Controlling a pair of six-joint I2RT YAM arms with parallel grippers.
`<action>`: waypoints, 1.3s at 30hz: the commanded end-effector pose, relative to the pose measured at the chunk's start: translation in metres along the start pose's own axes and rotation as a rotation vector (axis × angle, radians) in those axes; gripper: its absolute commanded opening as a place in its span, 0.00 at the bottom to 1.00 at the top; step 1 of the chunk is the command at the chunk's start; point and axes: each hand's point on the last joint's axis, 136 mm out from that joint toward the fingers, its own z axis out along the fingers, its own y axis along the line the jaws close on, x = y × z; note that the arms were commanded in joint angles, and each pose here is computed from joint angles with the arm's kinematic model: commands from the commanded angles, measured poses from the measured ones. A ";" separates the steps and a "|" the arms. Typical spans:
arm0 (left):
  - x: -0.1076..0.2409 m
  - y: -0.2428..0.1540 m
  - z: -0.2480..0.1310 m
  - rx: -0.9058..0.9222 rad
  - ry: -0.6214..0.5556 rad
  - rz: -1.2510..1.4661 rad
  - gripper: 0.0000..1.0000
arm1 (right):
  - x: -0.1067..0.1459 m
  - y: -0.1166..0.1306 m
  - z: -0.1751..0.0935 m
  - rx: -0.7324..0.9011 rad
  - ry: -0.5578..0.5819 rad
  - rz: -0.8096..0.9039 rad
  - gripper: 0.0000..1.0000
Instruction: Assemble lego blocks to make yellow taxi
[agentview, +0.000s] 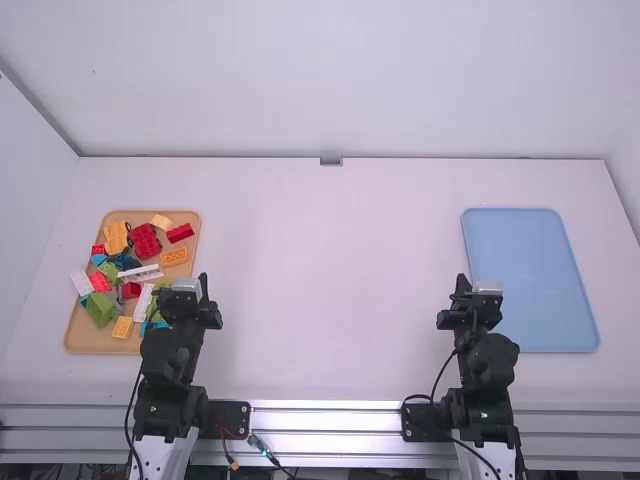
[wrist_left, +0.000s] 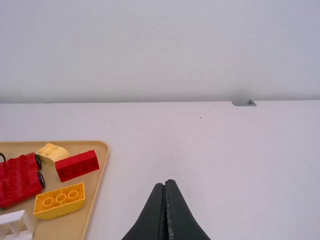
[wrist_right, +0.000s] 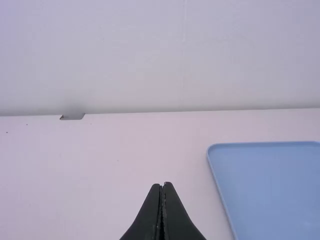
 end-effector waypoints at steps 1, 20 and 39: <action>0.000 0.000 0.000 0.000 0.000 0.000 0.00 | 0.000 0.000 0.000 -0.001 0.000 0.000 0.00; -0.027 0.011 -0.001 -0.068 0.042 0.003 0.15 | -0.025 0.005 0.003 -0.019 0.019 -0.018 0.15; -0.099 0.066 0.026 -0.272 0.258 -0.055 0.50 | -0.083 0.017 0.041 -0.062 0.075 -0.060 0.50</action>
